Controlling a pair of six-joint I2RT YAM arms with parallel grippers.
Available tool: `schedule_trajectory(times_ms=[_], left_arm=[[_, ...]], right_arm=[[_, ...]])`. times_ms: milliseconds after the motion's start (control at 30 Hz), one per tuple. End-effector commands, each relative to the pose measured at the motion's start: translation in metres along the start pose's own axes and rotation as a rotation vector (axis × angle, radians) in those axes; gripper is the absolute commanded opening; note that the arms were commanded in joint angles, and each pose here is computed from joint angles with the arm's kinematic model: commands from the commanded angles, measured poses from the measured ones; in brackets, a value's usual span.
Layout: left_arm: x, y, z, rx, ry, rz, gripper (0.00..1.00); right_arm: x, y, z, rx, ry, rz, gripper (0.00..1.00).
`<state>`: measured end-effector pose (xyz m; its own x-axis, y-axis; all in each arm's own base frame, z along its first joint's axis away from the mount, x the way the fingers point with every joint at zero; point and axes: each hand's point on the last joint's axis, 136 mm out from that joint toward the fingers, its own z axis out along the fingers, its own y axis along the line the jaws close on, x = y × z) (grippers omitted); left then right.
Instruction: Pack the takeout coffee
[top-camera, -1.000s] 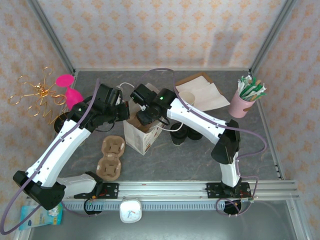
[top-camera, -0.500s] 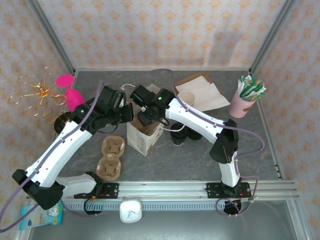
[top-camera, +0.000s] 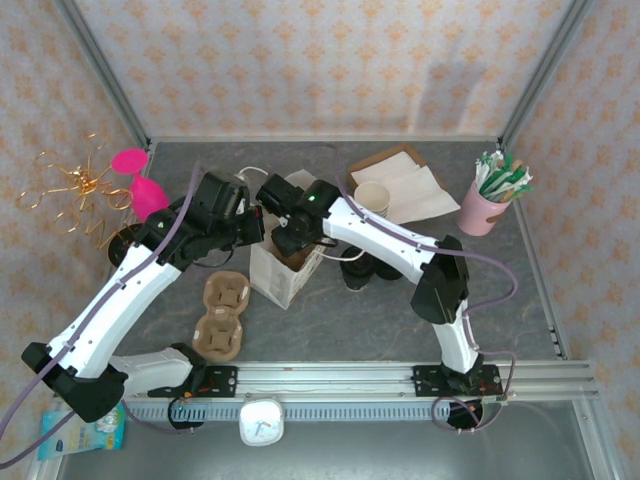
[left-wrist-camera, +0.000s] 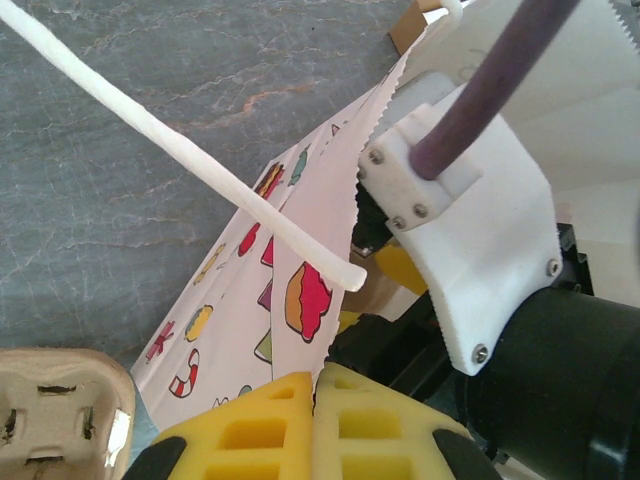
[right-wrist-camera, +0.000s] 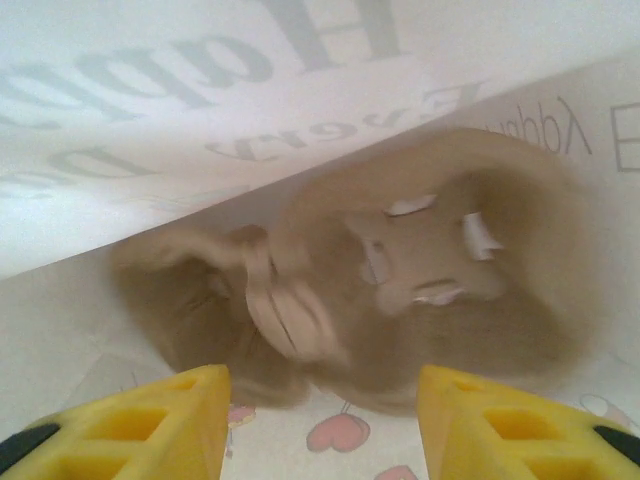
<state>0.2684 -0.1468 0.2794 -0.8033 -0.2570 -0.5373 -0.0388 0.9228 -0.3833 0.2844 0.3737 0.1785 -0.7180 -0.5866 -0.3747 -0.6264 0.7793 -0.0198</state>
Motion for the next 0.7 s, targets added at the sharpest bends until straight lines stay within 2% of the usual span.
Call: schedule_trajectory(times_ms=[0, 167, 267, 667], left_arm=[[0.000, -0.001, -0.003, 0.012, -0.018, -0.010, 0.00], [0.001, -0.001, -0.003, 0.016, -0.020, -0.011, 0.00], [0.001, 0.000, -0.002, 0.013, -0.018, -0.010, 0.00], [0.004, 0.010, -0.003, -0.029, -0.016, -0.019, 0.00]], right_arm=[[-0.002, -0.001, 0.008, 0.009, 0.003, -0.018, 0.54], [-0.007, 0.001, 0.003, -0.003, -0.020, -0.011, 0.64], [-0.009, -0.001, -0.002, -0.001, -0.031, -0.004, 0.67], [-0.033, -0.003, -0.051, -0.040, -0.161, 0.033, 0.84]])
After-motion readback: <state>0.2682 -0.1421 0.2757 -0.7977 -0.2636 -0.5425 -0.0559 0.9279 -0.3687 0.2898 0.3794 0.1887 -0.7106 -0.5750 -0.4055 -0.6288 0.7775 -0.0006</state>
